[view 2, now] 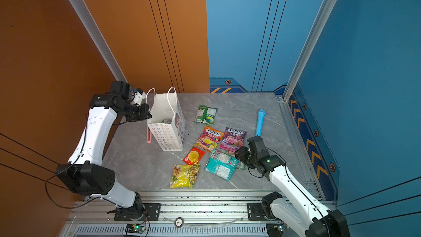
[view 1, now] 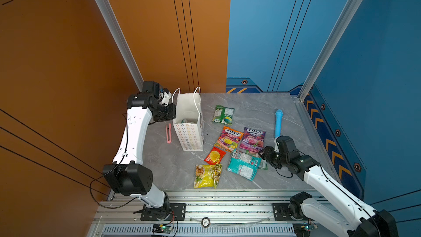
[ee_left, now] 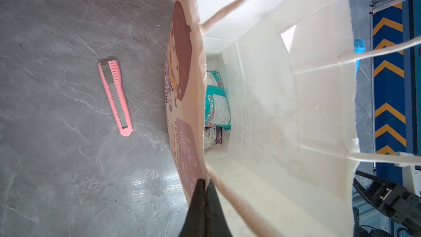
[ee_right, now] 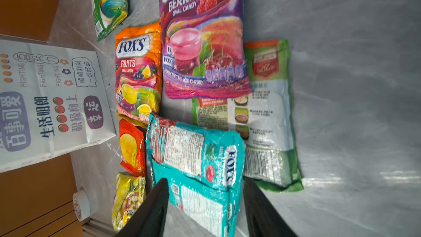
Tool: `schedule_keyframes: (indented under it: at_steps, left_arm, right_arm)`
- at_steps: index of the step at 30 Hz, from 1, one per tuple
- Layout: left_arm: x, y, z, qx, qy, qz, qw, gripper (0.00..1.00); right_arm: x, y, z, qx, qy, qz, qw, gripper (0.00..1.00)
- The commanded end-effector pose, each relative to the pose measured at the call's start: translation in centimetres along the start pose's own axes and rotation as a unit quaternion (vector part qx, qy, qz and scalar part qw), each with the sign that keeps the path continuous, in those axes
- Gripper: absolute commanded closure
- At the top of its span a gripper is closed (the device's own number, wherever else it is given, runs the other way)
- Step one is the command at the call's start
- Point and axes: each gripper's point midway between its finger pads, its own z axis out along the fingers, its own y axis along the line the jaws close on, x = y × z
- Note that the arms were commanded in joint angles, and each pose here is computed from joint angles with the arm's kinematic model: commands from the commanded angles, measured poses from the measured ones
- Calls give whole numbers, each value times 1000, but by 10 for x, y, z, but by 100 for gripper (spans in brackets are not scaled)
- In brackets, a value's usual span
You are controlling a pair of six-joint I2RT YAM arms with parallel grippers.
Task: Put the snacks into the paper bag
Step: 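Grasp the second teal FOX'S blossom packet with the right gripper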
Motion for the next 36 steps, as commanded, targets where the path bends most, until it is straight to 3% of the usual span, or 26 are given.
schedule_keyframes:
  at_steps: [1,14,17,23,36]
  left_arm:
    - [5,2,-8,-5,-3,2,1000,100]
    - [5,1,-7,-4,-2,1,1000,100]
    - [4,0,-6,-3,-1,2,1000,100]
    - [4,0,-6,-2,-1,2,1000,100]
    - [2,0,-4,-3,0,3,1000,100]
  right_arm:
    - [24,-22,5,34,26,28,999,50]
    - [51,-21,43,4,71,56,996,63]
    - [51,-21,48,6,74,53,996,72]
    - [43,-16,45,6,56,41,998,100]
    - [2,60,6,-34,24,-58,997,100]
